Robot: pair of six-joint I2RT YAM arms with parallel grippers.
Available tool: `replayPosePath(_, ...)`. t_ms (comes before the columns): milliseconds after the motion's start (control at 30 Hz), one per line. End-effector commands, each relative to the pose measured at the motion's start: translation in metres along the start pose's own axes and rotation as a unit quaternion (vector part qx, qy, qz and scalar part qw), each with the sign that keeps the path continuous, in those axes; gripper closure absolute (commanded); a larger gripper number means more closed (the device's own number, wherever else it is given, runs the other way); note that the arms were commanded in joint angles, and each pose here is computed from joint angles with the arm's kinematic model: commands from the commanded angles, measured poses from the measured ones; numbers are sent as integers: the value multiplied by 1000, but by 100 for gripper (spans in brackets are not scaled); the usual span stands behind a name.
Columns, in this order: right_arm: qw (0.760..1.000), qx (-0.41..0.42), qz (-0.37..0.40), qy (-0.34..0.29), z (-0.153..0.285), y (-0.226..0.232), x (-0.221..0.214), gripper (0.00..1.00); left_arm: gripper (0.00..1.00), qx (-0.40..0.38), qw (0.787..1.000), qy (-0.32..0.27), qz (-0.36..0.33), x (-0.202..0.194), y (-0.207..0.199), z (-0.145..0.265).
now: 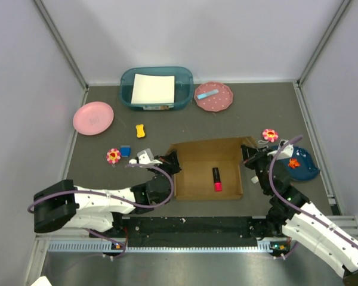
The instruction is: Fold the paper box
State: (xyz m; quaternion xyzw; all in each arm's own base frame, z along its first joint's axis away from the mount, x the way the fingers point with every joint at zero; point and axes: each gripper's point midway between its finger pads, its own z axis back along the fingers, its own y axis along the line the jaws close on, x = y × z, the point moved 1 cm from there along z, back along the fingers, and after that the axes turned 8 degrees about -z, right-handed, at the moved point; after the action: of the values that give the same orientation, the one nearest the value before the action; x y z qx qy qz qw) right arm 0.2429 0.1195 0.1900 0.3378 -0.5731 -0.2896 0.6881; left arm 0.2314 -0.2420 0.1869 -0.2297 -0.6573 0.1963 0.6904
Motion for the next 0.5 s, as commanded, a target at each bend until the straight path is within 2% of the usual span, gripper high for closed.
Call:
replayPosePath(0,968,-180,114,135,35,-120,-66,100,100,-8,978,129,-163,-84,61,31)
replayPosePath(267,958,-221,82,162,47,-136,-79,100,100,5,967,145,-207,-107,83,43)
replayPosePath(300,958,-222,82,164,48,-137,-79,98,100,8,967,146,-209,-108,84,44)
replayPosePath(333,958,-221,81,163,49,-136,-78,90,100,14,965,148,-214,-109,88,46)
replayPosePath(467,960,-219,87,150,50,-127,-66,73,100,30,964,138,-226,-105,96,48)
